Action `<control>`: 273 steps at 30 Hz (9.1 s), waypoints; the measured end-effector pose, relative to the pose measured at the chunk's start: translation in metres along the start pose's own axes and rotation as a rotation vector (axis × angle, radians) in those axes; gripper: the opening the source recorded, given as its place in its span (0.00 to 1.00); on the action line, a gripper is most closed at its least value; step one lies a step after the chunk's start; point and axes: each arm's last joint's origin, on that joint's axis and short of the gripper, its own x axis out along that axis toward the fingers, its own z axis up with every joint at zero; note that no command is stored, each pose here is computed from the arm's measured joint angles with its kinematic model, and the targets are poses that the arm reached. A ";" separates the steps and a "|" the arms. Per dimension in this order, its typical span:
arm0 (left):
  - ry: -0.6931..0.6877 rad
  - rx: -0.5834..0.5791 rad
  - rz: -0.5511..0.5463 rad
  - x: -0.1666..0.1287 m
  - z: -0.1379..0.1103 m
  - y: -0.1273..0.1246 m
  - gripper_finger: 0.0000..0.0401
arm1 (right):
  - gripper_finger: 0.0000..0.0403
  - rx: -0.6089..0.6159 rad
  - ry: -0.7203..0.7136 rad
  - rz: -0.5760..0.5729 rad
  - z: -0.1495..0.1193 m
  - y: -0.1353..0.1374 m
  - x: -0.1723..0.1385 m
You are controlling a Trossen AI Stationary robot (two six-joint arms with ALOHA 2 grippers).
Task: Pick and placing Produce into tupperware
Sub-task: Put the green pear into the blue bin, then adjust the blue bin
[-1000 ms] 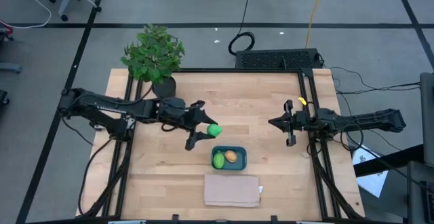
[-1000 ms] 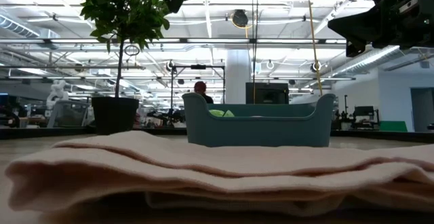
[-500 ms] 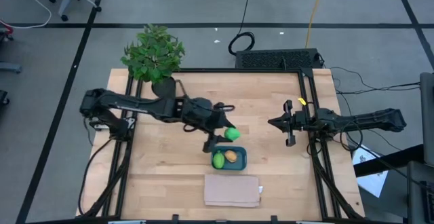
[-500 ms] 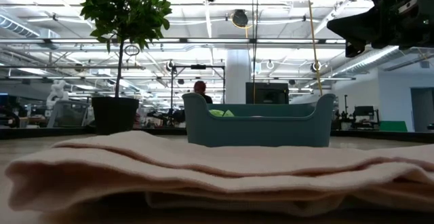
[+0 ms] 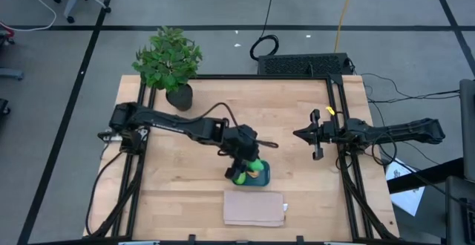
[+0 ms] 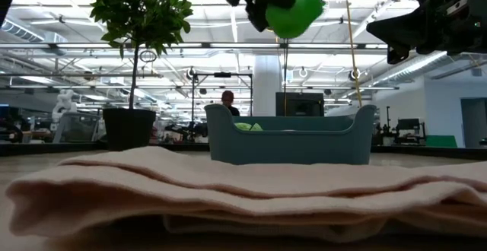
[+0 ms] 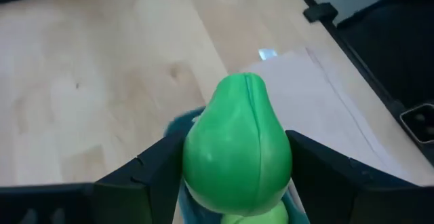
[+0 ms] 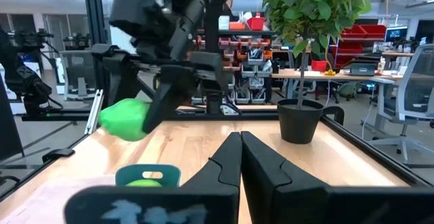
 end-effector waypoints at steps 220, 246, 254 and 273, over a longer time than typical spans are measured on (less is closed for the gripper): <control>0.359 -0.582 0.221 0.101 -0.037 -0.017 0.60 | 0.00 -0.033 -0.005 0.000 0.000 0.000 0.000; 0.359 -0.555 0.206 0.096 -0.035 -0.015 0.69 | 0.00 -0.033 -0.005 0.000 0.000 0.000 0.000; 0.280 -0.517 0.242 0.069 -0.016 -0.019 0.69 | 0.00 -0.033 -0.005 0.001 0.000 0.000 0.000; 0.320 -0.308 0.407 0.009 -0.006 0.002 0.22 | 0.00 -0.034 0.010 0.001 -0.001 0.000 0.000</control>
